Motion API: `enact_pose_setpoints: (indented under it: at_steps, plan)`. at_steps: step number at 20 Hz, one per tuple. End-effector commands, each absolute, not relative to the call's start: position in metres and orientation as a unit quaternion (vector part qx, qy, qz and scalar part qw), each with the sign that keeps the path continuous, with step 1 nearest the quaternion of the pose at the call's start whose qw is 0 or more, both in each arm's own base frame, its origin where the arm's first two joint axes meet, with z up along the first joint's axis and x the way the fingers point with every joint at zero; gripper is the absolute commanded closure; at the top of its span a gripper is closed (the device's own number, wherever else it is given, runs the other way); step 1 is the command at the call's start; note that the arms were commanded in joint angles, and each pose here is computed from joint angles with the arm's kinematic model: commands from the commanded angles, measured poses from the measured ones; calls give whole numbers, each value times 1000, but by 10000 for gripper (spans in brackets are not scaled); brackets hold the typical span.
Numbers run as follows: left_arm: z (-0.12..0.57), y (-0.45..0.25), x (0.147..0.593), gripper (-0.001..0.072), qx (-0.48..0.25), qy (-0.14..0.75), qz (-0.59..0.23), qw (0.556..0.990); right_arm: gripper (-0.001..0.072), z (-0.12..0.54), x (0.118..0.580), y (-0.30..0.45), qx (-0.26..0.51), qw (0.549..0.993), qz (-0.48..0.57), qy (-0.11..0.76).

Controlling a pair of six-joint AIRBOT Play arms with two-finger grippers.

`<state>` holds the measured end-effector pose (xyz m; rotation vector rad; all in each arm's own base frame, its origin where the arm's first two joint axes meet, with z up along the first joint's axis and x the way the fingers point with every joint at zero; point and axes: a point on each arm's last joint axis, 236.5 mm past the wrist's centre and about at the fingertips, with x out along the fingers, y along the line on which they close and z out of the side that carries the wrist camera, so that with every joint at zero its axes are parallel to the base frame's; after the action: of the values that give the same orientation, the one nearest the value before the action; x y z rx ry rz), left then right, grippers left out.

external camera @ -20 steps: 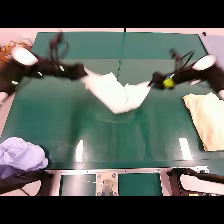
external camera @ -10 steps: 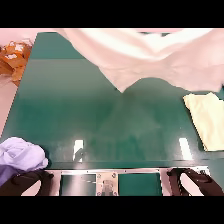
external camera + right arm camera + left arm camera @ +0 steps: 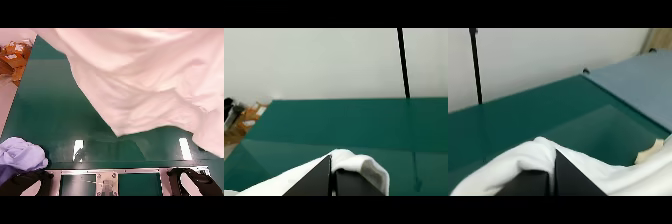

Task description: Fold the shirts.

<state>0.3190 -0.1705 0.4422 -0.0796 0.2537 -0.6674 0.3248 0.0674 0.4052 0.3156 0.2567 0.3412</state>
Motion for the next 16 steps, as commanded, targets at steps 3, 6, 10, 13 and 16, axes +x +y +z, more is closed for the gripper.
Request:
enact_pose_setpoints:
  at_steps: [3,6,10,13,16]
  plan:
    - [216,-184,405,683,-72,427,-297,851,699,217,422,95,218,905,176,320]
    - [71,-186,424,683,-105,564,-261,777,699,84,460,133,222,858,172,430]
    - [-40,-187,440,683,-134,634,-223,728,698,-42,473,162,221,809,153,523]
    - [-50,-184,465,682,-144,606,-206,755,552,-62,475,152,228,800,138,538]
    - [-30,-172,485,683,-151,581,-201,775,414,-21,478,109,256,795,129,535]
